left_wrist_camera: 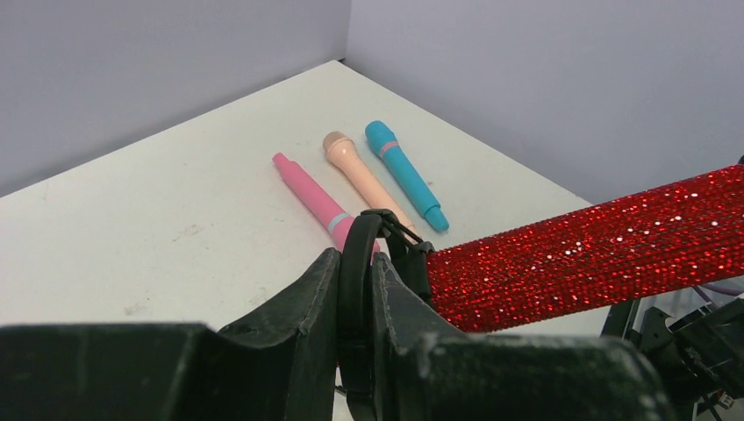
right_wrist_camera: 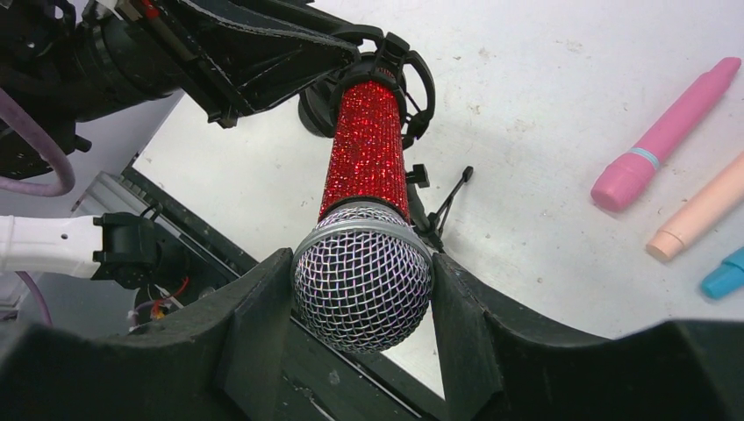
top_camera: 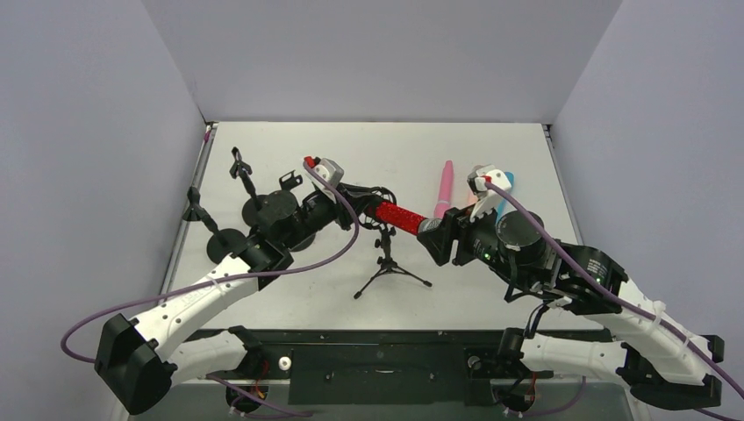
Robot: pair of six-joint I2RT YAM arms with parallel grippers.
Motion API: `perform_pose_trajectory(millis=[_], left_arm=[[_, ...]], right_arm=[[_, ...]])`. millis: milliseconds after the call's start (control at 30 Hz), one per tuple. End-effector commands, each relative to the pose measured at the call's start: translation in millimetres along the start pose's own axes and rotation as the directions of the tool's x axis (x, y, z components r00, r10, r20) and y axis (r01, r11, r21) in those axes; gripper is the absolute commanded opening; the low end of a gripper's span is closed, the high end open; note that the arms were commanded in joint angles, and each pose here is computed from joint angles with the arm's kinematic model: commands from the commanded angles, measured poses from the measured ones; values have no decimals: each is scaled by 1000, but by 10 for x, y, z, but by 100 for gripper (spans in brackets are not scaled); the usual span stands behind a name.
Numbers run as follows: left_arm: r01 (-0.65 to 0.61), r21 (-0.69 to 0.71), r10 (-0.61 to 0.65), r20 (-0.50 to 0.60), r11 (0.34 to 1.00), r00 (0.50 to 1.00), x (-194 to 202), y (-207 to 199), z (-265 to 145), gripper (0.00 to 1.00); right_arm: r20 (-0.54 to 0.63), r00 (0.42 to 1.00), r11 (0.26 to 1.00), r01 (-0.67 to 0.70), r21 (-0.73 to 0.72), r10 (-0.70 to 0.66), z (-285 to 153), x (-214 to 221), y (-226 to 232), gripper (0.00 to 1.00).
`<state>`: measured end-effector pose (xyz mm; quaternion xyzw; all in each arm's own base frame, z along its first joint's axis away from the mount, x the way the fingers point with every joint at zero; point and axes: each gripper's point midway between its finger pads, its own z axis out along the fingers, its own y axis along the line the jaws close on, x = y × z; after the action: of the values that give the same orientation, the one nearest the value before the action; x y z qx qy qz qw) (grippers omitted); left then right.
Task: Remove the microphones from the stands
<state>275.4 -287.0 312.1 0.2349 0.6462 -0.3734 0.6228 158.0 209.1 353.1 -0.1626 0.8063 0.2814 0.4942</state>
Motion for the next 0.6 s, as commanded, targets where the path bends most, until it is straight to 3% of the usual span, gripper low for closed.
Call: perform_pose_trajectory(millis=[0, 567], left_arm=[[-128, -216, 126, -22, 968, 992, -41, 538, -23, 0], [-163, -220, 163, -17, 962, 986, -156, 546, -7, 0]], right_arm=[[215, 973, 996, -68, -53, 78, -471, -575, -16, 0], [260, 960, 995, -96, -33, 101, -592, -664, -104, 0]])
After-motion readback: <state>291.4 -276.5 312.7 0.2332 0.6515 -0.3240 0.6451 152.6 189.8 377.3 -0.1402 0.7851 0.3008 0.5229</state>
